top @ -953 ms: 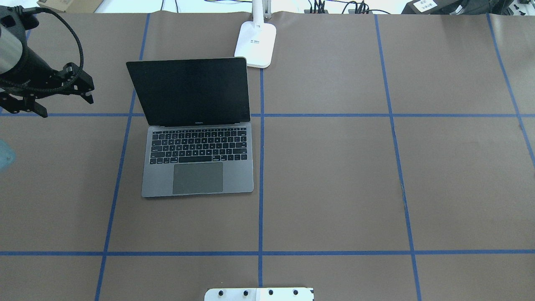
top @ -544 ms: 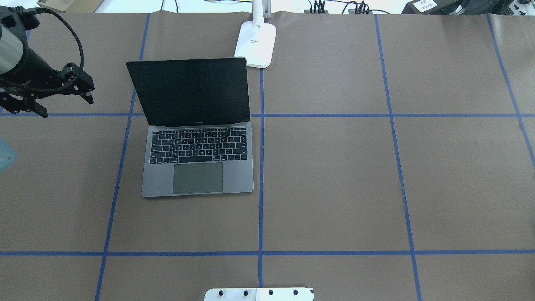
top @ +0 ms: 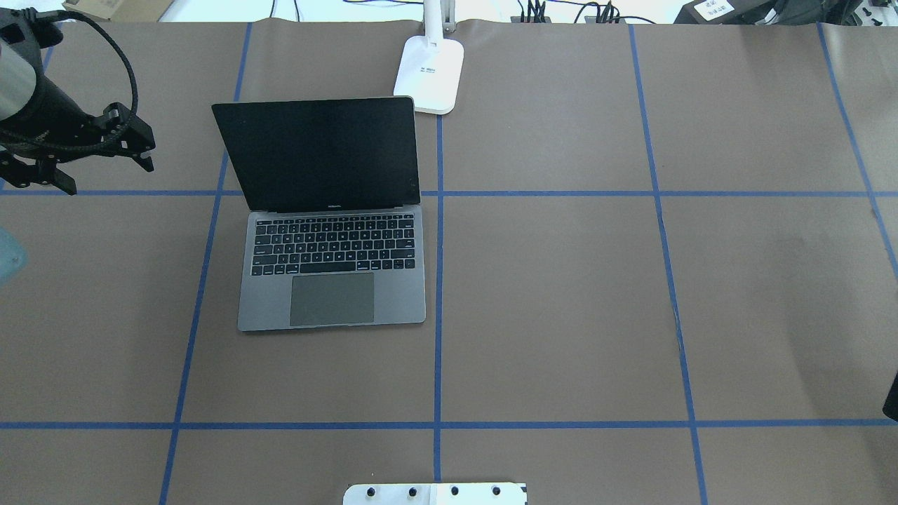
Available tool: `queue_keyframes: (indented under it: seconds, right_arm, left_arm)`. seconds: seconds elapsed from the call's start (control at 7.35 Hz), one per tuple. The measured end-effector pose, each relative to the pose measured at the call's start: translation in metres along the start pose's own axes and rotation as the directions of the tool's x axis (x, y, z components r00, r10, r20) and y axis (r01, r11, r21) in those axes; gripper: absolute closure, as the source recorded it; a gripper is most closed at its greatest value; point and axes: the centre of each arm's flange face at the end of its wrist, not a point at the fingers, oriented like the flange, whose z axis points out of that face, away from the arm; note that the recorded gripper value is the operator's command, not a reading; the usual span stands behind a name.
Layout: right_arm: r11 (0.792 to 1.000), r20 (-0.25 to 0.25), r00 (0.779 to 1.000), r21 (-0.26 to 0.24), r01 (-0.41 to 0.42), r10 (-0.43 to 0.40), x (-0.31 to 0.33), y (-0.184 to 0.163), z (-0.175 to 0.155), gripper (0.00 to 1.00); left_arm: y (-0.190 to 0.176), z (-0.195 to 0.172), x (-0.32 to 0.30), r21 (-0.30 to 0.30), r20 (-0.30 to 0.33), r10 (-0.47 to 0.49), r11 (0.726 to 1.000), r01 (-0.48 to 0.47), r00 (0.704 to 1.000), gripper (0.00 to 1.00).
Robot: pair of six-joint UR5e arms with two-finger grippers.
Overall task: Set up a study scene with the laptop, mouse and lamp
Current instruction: 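Bring the black mouse pad in with the right gripper toward the laptop, then lower the black mouse pad beside the laptop with the right gripper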
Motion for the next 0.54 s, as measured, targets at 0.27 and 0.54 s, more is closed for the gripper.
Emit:
queue_keyframes:
  seconds: [0.27,0.54]
  right_arm:
    - [0.989,-0.032,0.989,0.046,-0.143,0.144,-0.07,-0.056,-0.028,1.0]
    - [0.971,-0.051,0.969,0.038,-0.238,0.24,-0.144,-0.114,-0.026,1.0]
  left_arm:
    - [-0.009,-0.002,-0.015,0.019,0.014,-0.023,1.0,0.023,1.0,0.0]
    - [-0.018,-0.004,-0.025,0.05,0.03,-0.043,0.998,0.041,0.999,0.0]
